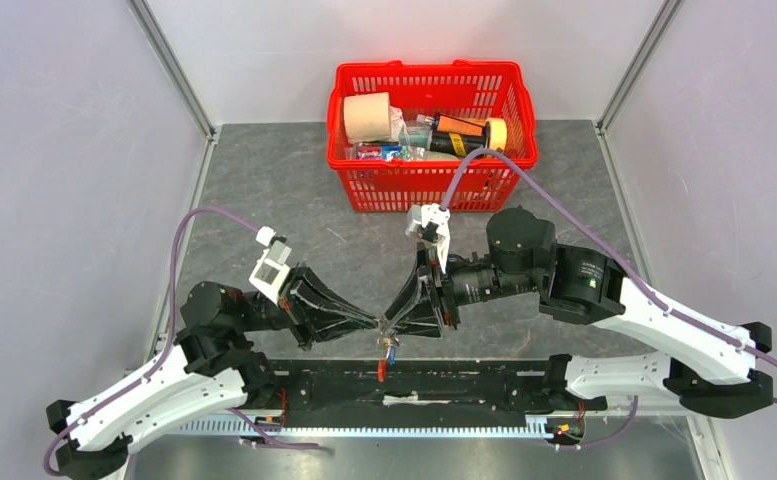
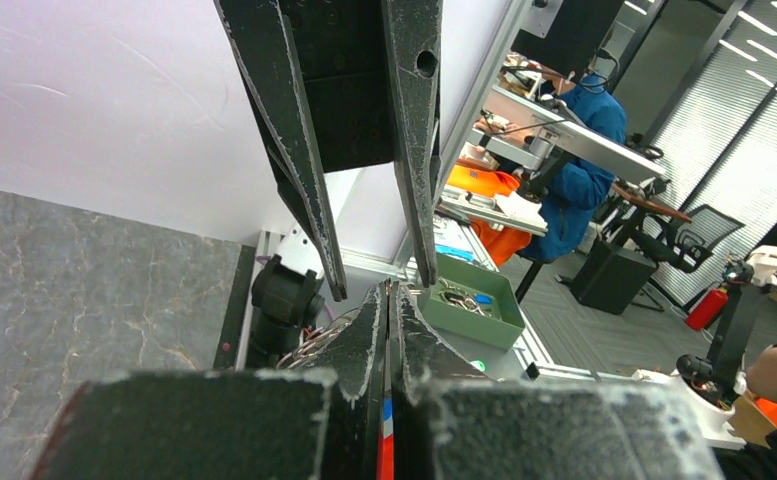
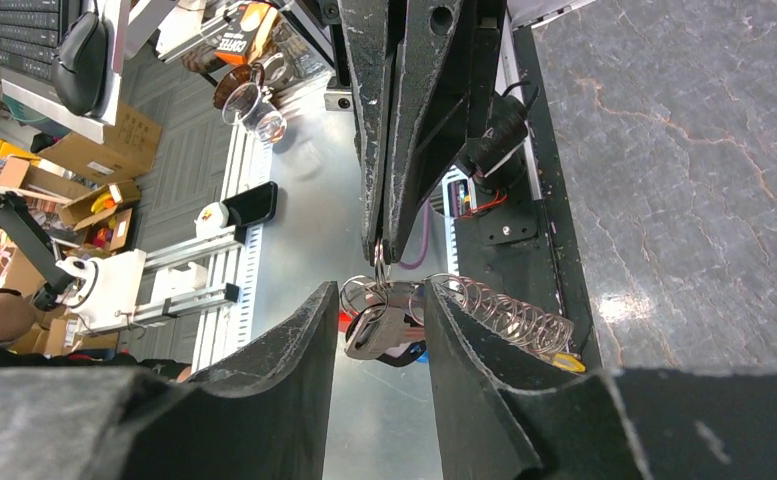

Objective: Put the keys on the keyring

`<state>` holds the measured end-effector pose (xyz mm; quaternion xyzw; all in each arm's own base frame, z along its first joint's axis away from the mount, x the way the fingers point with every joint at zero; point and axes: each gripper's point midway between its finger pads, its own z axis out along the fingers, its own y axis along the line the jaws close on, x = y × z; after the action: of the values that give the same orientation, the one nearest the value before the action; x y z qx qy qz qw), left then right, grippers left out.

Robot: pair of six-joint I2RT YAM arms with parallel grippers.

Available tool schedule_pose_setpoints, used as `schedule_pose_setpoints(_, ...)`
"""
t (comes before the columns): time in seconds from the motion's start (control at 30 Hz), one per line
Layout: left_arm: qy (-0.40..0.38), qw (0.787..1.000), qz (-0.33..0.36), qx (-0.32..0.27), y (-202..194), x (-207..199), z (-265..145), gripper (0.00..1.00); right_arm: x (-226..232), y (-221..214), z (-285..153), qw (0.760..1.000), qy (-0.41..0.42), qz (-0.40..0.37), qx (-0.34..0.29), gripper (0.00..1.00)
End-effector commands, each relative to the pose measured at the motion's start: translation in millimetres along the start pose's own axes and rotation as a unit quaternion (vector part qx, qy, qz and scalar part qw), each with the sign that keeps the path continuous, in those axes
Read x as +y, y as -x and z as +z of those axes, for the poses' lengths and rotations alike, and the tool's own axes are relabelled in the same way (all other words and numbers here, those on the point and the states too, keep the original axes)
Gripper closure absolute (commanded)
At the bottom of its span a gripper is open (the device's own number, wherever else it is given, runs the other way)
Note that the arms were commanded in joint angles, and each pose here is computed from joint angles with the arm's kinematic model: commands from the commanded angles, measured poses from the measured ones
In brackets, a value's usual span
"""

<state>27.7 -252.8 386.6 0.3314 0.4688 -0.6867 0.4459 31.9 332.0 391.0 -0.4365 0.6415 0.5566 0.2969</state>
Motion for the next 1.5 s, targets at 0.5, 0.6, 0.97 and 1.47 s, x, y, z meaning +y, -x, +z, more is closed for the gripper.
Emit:
schedule_pose_setpoints(0.5,-0.018,0.994,0.063,-0.086,46.1,-12.5,6.3,0.98,2.3,13.3,1.6,1.000,0.003,-0.011,-0.029,0.72)
schedule_pose_setpoints(0.6,-0.022,0.993,0.063,-0.093,48.8,-13.9,6.9,0.98,1.2,14.2,3.5,0.999,0.002,-0.013,-0.032,0.85)
schedule_pose_setpoints(0.97,-0.030,0.992,0.063,-0.107,51.4,-14.3,8.5,0.98,5.9,14.2,6.4,0.999,0.023,-0.015,-0.042,1.00)
schedule_pose_setpoints(1.47,-0.036,0.989,0.070,-0.125,57.9,-16.4,8.8,0.98,6.6,11.3,20.8,0.998,0.050,-0.001,-0.043,0.91)
